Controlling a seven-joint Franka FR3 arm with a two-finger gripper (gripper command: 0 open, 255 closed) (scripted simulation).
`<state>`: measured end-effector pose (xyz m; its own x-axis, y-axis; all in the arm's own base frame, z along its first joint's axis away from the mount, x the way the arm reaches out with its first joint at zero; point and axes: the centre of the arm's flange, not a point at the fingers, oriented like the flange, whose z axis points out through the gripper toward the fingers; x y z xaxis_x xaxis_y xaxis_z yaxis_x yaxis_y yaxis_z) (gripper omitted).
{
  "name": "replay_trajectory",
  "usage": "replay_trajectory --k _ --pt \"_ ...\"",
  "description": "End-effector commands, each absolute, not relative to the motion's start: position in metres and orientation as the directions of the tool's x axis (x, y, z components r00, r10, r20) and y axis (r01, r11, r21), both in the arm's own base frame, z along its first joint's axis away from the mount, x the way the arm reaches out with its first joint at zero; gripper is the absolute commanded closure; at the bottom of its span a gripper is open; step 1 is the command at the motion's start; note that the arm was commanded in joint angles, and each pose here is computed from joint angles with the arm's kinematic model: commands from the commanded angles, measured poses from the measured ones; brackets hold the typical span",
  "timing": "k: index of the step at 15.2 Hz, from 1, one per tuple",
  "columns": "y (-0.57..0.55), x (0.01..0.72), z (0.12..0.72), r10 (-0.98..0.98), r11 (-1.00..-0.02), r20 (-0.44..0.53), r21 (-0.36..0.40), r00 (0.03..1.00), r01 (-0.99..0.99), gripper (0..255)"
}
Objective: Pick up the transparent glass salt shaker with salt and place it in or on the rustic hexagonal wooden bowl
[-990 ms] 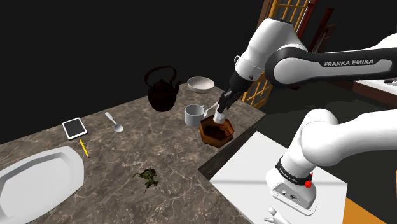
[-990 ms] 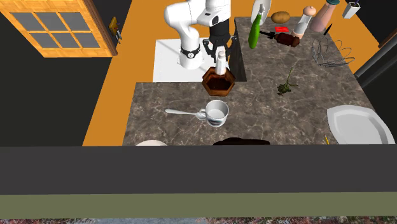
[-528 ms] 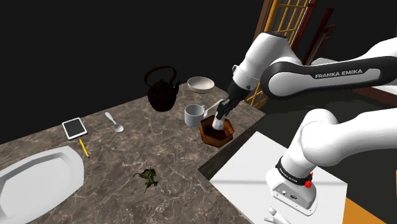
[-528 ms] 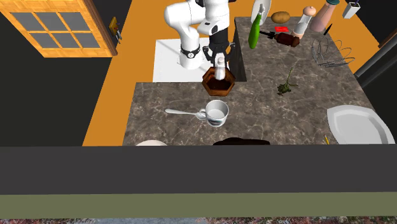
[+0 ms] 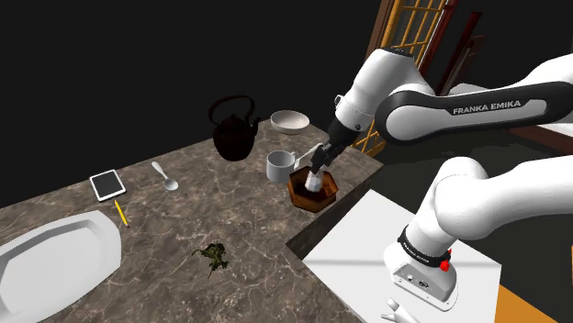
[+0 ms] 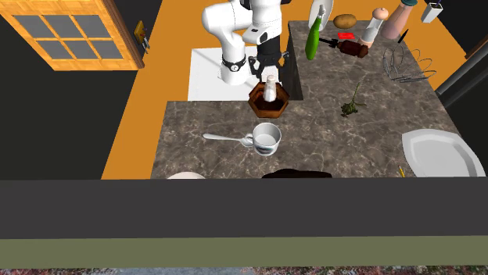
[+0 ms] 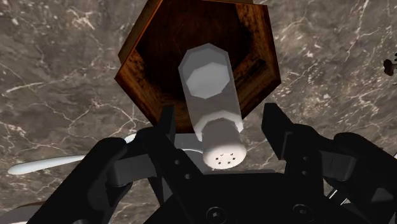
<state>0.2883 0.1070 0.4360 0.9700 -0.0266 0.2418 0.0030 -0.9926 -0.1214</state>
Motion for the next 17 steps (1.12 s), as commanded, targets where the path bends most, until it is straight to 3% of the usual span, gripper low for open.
replay_trajectory --k 1,5,9,17 --pt "0.107 0.288 0.436 -0.027 -0.993 0.242 -0.121 0.97 0.003 0" --pt "0.107 0.288 0.436 -0.027 -0.993 0.242 -0.121 0.97 0.003 0" --pt "0.101 0.276 0.484 -0.027 -0.993 0.242 -0.121 0.97 0.003 0" --pt "0.101 0.276 0.484 -0.027 -0.993 0.242 -0.121 0.97 0.003 0"
